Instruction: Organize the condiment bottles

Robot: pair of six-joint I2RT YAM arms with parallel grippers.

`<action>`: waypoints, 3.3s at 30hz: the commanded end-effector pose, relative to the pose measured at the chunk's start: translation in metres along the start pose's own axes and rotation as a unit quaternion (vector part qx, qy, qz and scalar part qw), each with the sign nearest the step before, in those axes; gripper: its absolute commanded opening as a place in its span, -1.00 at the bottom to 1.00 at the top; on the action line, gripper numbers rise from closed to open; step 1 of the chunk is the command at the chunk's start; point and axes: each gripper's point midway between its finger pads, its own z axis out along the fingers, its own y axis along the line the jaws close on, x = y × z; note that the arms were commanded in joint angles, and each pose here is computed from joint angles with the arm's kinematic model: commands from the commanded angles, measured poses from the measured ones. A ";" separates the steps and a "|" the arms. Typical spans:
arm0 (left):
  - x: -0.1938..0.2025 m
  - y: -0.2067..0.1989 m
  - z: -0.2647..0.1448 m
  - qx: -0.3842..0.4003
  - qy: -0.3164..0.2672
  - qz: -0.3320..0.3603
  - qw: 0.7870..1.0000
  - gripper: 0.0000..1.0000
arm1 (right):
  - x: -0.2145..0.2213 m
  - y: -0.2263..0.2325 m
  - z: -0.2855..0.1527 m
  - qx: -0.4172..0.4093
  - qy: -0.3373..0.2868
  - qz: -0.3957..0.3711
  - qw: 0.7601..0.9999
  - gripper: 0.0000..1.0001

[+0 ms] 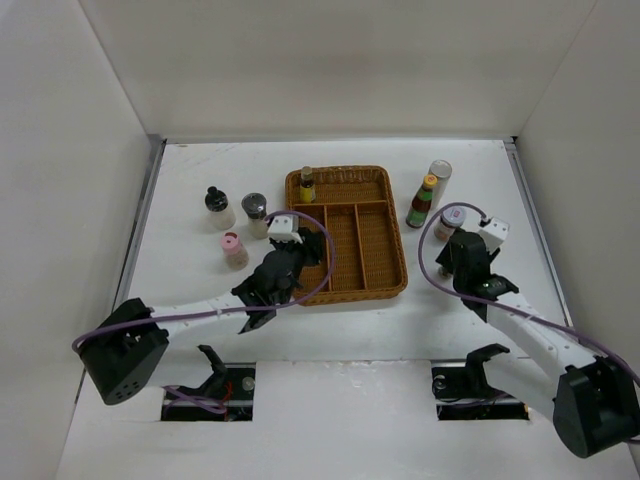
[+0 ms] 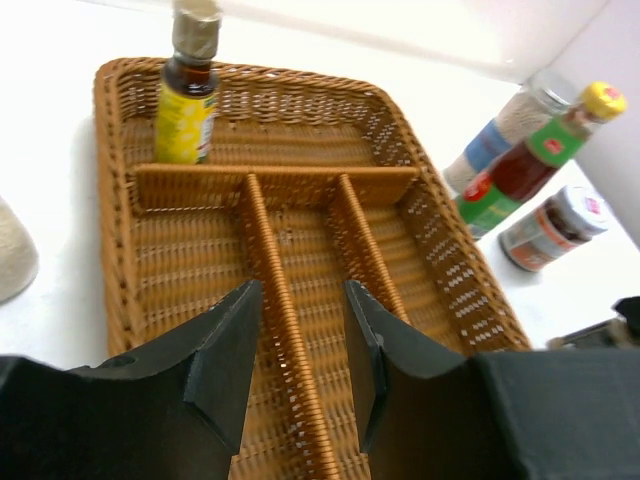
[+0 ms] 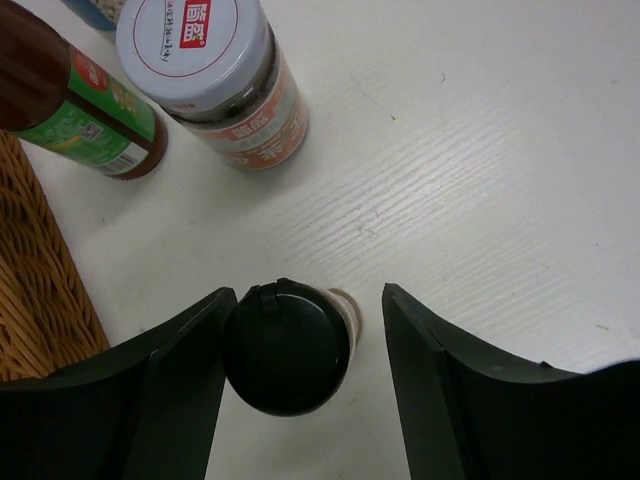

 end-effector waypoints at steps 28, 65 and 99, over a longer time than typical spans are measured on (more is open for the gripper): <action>-0.056 0.054 -0.027 -0.044 -0.111 -0.091 0.989 -0.12 | -0.124 0.360 -0.055 -0.327 -0.114 -0.086 0.934 -0.40; -0.039 0.046 -0.020 -0.032 -0.089 -0.093 0.991 -0.11 | -0.012 0.363 0.076 -0.257 0.036 -0.158 0.953 0.37; -0.030 0.040 -0.015 -0.029 -0.076 -0.086 0.993 -0.11 | -0.154 0.158 0.043 -0.132 -0.088 -0.055 0.986 0.53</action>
